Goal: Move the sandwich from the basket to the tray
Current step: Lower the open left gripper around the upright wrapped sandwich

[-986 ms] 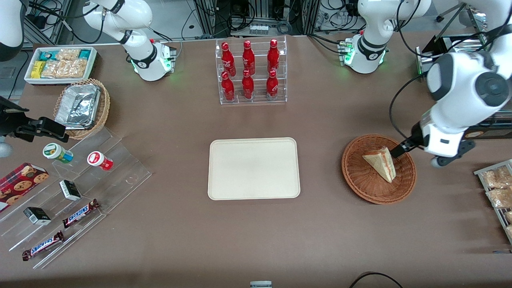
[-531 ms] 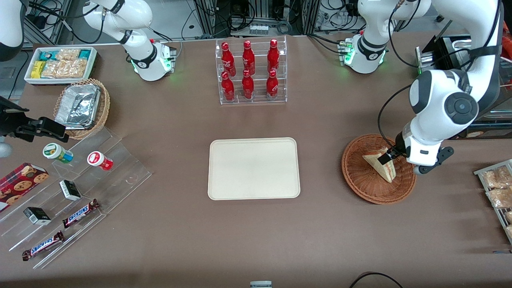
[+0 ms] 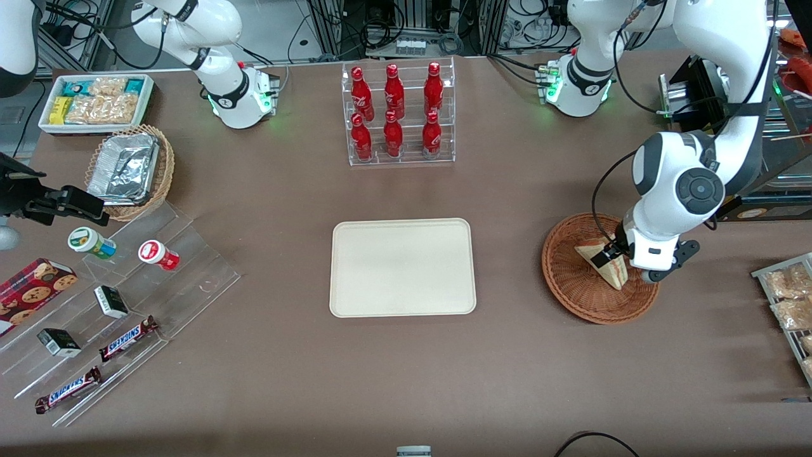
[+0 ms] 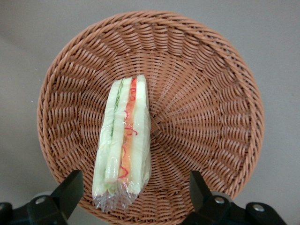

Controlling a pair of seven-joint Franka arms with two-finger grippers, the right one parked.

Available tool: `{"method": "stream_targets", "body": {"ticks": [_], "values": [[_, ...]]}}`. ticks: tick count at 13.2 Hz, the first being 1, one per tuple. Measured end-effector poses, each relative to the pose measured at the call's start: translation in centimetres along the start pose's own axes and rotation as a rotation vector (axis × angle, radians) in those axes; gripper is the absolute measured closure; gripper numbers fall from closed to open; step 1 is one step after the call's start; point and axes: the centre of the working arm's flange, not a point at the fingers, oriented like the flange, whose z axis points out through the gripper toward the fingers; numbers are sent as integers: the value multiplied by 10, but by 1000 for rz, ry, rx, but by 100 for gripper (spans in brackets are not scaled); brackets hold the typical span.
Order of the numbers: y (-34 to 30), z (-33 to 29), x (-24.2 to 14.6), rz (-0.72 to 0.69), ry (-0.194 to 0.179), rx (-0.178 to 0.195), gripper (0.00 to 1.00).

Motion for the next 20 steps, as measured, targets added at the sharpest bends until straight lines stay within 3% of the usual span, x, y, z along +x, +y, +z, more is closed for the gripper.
{"method": "stream_targets", "body": {"ticks": [12, 18, 20], "values": [[-20, 30, 8, -54, 7, -2, 0], [-22, 42, 3, -86, -13, 16, 0], [-22, 45, 2, -110, -17, 21, 5]]}}
